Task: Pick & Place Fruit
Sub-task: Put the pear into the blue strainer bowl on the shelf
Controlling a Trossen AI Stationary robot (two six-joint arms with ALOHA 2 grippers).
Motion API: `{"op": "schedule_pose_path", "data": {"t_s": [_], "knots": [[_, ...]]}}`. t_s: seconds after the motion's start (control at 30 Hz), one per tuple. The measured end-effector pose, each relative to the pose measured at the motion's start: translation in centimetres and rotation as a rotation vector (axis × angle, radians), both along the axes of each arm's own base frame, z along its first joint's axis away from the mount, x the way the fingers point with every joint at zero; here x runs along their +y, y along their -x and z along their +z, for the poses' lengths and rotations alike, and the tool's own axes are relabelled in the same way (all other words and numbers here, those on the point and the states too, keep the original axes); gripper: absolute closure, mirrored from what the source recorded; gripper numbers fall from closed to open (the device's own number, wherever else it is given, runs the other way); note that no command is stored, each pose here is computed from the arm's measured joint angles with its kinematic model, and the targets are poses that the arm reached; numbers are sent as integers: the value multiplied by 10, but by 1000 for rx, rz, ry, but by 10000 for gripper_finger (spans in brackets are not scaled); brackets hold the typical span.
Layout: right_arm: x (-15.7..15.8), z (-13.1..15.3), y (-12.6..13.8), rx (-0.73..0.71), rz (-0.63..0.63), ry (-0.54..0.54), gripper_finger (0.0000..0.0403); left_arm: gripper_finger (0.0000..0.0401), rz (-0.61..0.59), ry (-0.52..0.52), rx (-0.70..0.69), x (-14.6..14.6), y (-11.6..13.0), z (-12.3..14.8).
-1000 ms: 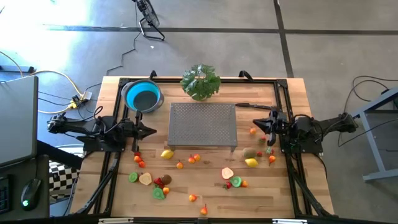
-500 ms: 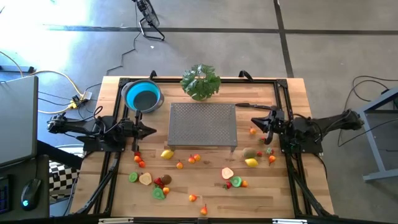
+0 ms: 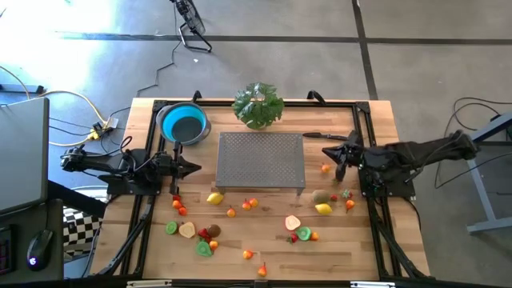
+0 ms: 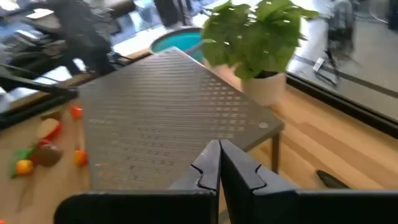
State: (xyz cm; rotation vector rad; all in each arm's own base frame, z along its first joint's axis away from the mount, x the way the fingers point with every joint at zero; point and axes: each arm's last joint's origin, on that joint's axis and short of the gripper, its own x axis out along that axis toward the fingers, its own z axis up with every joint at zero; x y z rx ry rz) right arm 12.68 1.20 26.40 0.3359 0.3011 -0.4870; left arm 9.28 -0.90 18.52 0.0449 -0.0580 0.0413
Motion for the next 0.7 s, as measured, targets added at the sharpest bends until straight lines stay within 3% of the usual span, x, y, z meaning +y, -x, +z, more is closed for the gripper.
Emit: {"op": "schedule_pose_path", "data": {"t_s": [0.47,0.7], "knots": [[-21,34,-26,313,-256,-180,401,400,28,4,-1,1,0,0],[-35,39,-31,376,-251,-282,401,400,106,32,-53,3,1,5]]}}
